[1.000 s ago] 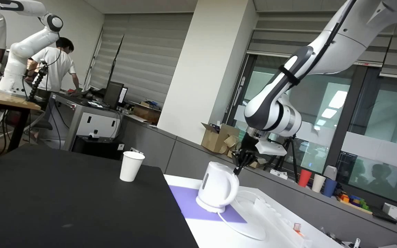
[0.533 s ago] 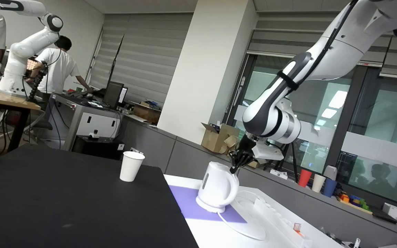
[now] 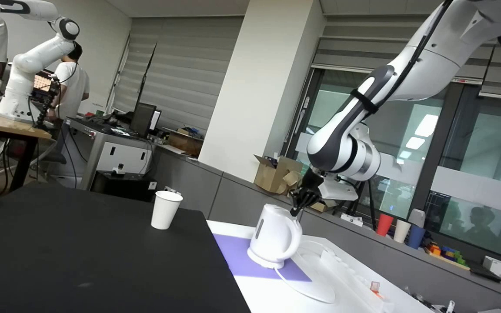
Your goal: Turn off the electric kettle
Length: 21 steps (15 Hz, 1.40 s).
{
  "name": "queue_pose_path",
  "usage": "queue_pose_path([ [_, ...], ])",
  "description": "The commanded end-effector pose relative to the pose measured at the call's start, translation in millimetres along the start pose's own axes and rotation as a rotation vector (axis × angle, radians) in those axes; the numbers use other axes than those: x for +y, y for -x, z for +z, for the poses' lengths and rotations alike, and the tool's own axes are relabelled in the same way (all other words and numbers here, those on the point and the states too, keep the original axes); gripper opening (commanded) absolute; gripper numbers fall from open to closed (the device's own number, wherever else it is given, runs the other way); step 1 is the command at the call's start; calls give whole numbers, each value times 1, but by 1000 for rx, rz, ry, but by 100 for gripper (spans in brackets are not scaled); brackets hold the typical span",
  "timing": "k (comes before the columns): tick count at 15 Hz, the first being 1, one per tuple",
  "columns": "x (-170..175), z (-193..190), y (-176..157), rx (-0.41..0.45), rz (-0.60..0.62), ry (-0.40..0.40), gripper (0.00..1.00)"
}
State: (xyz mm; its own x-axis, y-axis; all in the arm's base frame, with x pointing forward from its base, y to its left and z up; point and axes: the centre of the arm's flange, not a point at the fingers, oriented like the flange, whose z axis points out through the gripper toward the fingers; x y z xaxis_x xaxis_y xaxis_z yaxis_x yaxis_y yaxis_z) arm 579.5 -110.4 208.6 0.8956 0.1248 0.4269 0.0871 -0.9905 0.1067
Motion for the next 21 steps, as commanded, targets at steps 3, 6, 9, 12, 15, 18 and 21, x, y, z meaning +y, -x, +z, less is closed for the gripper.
queue_pose_path([
  [3,-1,-15,-5,-93,-5,-12,0],
  [6,-1,-16,-4,-123,-8,-18,0],
  [9,-1,-15,-3,-139,-9,-16,0],
  [12,0,-12,-1,-143,-8,-13,0],
  [15,0,-9,1,-136,-6,-17,0],
  [18,-1,-4,5,-129,-6,-25,0],
  [21,-2,2,9,-114,-7,-28,0],
])
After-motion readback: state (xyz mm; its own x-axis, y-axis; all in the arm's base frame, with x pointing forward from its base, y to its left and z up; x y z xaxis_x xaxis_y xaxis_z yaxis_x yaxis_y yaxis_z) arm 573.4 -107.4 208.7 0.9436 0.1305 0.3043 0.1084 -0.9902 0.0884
